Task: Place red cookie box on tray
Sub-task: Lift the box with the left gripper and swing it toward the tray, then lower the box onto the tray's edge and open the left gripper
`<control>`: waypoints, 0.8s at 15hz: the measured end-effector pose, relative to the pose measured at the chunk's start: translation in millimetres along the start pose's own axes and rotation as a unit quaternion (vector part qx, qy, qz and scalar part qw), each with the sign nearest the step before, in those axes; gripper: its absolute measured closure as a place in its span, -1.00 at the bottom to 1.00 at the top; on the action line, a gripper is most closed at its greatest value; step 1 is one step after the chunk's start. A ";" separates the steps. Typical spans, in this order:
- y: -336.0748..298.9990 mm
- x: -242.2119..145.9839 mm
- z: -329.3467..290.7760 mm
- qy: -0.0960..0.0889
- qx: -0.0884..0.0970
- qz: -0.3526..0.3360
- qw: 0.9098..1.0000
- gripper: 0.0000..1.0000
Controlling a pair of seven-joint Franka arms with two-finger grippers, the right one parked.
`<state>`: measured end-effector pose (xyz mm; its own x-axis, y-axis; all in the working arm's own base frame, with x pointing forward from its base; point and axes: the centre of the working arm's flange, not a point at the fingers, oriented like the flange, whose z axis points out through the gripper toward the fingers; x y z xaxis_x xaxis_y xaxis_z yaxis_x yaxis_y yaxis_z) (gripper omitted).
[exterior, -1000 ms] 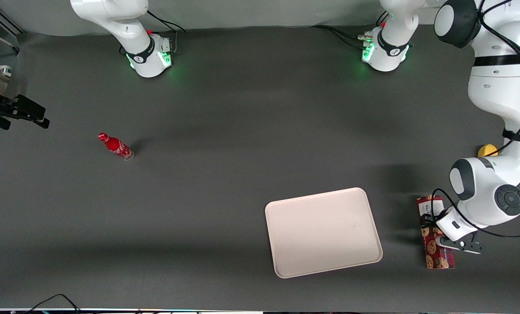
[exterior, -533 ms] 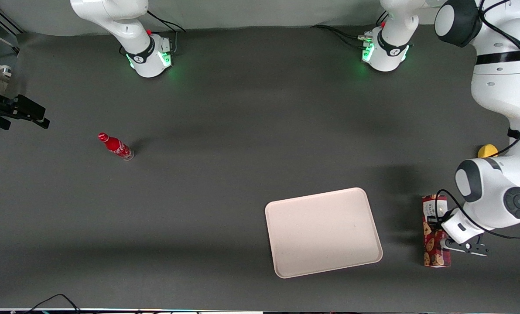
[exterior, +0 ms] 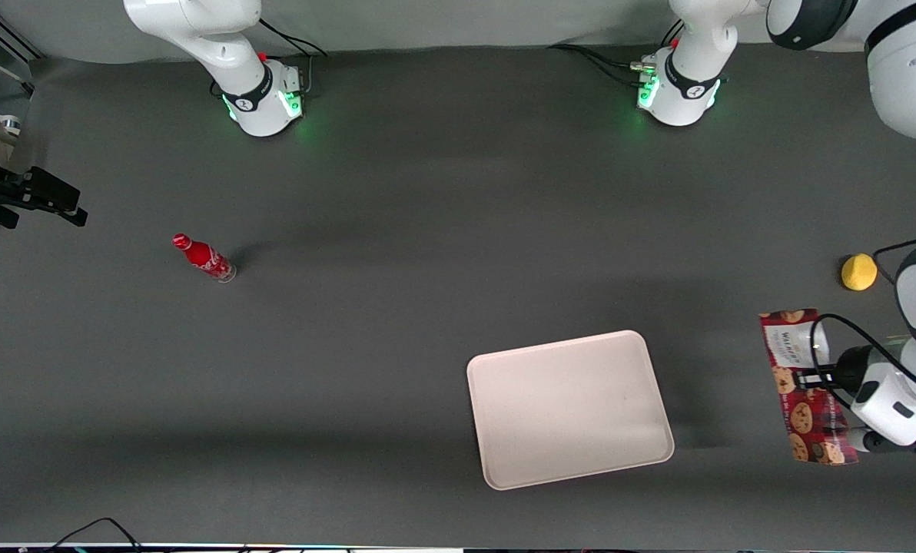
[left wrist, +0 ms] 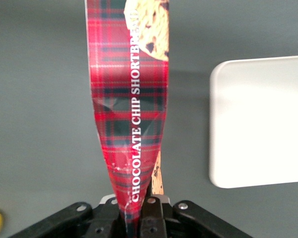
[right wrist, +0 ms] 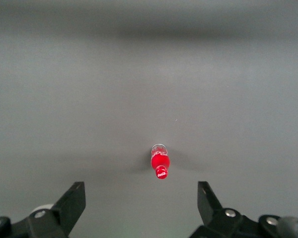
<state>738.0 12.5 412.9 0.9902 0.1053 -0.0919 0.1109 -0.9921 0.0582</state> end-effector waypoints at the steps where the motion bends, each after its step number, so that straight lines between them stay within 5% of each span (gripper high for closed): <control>1: 24.4 -3.8 -5.3 0.001 -0.012 -0.012 1.000 0.80; 3: 77.8 -14.0 -5.5 -0.006 -0.034 -0.033 0.999 0.80; 7: 160.0 -31.2 48.5 -0.017 -0.041 -0.031 0.999 0.80; 12: 167.3 -33.2 174.0 -0.028 -0.011 -0.014 0.999 0.80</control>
<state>708.8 -168.8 252.7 0.9803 0.1286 -0.1500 0.1411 -0.9871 0.0761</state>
